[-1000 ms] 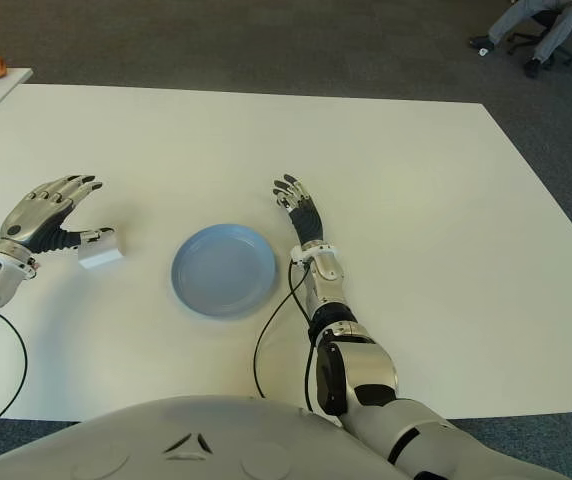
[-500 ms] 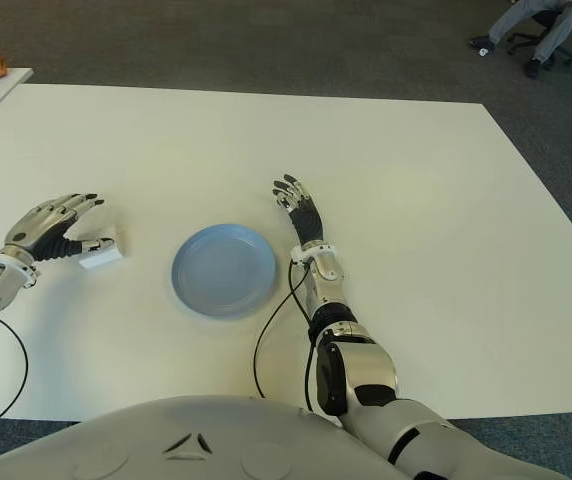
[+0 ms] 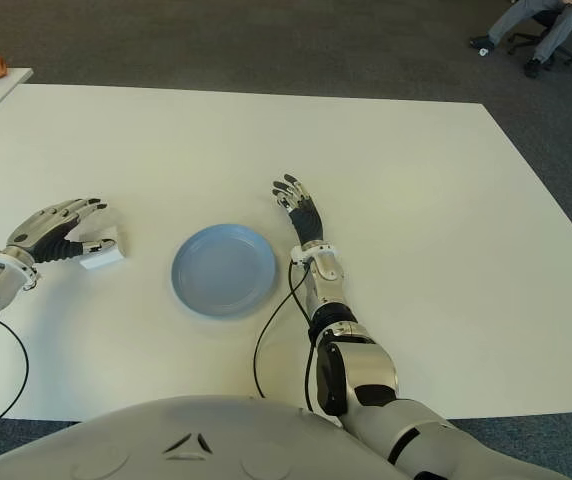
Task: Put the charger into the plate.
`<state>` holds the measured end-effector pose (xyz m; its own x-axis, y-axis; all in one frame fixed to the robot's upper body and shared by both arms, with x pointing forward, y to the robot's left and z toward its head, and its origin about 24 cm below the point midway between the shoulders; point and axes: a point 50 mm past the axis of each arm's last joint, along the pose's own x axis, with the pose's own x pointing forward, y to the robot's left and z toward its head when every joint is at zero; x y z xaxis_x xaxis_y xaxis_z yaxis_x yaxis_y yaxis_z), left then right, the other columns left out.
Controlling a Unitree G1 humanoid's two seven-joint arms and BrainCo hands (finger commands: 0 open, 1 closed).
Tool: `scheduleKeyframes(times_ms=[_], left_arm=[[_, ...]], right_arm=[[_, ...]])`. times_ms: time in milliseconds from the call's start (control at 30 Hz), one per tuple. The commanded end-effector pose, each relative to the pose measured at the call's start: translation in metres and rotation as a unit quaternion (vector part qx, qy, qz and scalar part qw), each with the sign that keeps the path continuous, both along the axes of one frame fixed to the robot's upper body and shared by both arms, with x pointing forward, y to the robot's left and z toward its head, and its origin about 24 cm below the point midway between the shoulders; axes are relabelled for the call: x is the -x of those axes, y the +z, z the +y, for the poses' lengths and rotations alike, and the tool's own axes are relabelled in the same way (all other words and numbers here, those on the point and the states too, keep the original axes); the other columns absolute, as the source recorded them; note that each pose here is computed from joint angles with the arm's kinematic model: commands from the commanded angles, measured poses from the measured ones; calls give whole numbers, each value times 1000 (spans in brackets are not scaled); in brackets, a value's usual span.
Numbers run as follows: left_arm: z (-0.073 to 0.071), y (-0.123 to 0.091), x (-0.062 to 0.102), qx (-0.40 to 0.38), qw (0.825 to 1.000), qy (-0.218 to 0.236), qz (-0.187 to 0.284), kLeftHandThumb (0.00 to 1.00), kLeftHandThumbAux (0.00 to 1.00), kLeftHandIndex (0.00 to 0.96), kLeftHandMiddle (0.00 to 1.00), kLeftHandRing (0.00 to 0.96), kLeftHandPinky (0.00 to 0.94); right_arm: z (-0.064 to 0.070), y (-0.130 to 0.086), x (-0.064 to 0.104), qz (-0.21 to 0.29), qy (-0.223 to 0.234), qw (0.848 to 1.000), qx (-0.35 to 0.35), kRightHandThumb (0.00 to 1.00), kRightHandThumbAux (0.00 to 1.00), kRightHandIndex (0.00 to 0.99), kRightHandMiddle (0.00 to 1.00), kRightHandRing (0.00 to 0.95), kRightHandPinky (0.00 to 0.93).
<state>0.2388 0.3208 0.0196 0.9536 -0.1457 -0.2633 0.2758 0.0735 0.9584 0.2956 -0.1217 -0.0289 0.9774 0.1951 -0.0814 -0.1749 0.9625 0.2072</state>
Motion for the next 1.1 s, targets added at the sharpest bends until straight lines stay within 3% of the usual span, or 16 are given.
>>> scheduleKeyframes(times_ms=[33,1100], left_arm=[[-1,-10,6,-14,999,-13,42,235,231,0,0,0,0],[-3,-13,13,-2,998,-21,51,201,284,0,0,0,0]], right_arm=[[-7,-34,28,85,-13,996,-2,0,568,113,237,190,125],[-7,-34,27,85,-8,996,5,0,549,106,245,191,102]])
